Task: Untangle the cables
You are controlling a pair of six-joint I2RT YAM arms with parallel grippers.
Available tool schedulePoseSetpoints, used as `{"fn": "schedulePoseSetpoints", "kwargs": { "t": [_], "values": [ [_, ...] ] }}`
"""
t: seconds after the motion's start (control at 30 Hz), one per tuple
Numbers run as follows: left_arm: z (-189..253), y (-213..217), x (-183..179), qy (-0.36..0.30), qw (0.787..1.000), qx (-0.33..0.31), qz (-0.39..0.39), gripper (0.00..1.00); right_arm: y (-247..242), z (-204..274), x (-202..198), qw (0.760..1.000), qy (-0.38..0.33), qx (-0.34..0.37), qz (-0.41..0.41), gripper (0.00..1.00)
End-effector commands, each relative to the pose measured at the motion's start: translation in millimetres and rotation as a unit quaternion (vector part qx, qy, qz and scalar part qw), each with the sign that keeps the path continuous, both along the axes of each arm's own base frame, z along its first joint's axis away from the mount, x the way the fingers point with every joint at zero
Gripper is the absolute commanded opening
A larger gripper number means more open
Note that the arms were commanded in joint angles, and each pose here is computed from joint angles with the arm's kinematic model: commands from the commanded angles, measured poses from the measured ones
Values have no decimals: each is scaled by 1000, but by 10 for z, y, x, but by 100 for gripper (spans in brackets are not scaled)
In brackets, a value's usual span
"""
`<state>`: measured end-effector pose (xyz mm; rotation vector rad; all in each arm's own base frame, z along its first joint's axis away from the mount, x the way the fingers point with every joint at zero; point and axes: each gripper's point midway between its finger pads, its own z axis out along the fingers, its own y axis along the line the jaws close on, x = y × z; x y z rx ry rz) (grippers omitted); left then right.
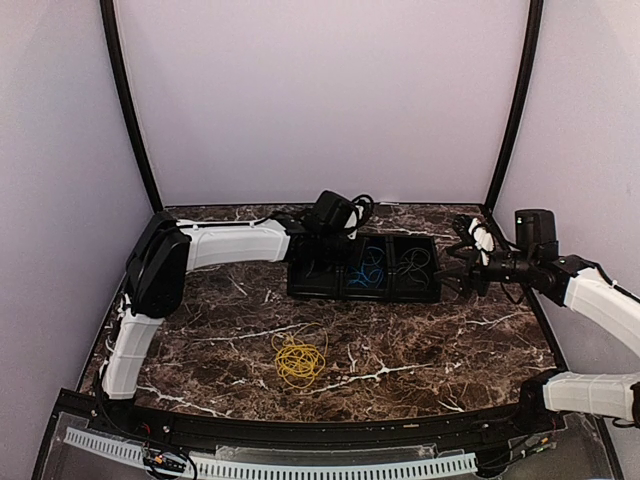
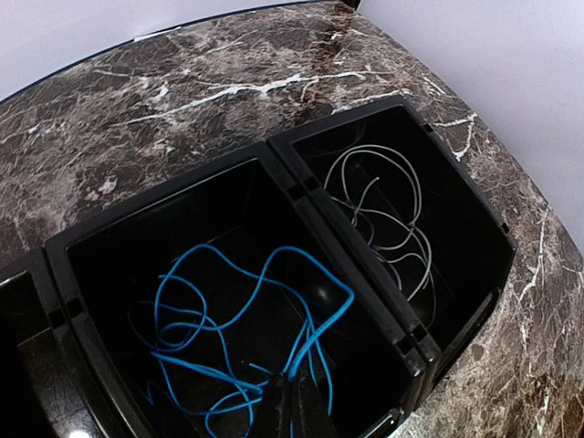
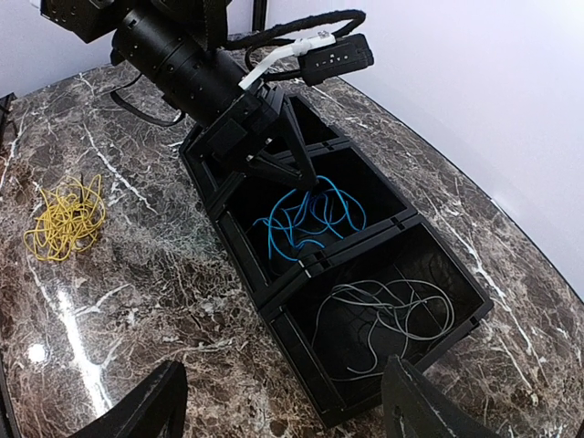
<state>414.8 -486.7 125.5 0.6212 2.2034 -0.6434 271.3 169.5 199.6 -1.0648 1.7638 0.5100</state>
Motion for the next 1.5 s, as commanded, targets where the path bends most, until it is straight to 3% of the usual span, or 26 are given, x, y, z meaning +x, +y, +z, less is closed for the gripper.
{"fn": "schedulePoseSetpoints", "kwargs": {
  "t": [0.0,0.5,0.7,0.97,1.17,1.27,1.4,1.47],
  "values": [
    [-10,161,50,12,998,4,53,0,-3,10,9,1000,-10,2,4,75],
    [-117,-34,-16,30,999,-29,15,0,5,-25,3,1000,-1,-1,8,75],
    [-28,-12,-47,27,999,-19,8,28,8,-38,6,1000,1,-2,9,75],
    [526,-26,-225,-18,999,-29,-18,39,6,-27,4,1000,0,-1,9,75],
    [899,308,-341,-49,999,-9,7,54,9,-47,8,1000,2,-2,10,75],
    [1153,558,-510,-66,998,-20,12,57,10,-37,13,1000,1,-3,10,76],
    [1167,952,-867,-64,998,-29,6,57,8,-24,7,1000,-4,-2,10,76],
    [923,1206,-1108,-42,999,-16,1,58,10,-36,11,1000,-3,-2,11,76]
  ]
}}
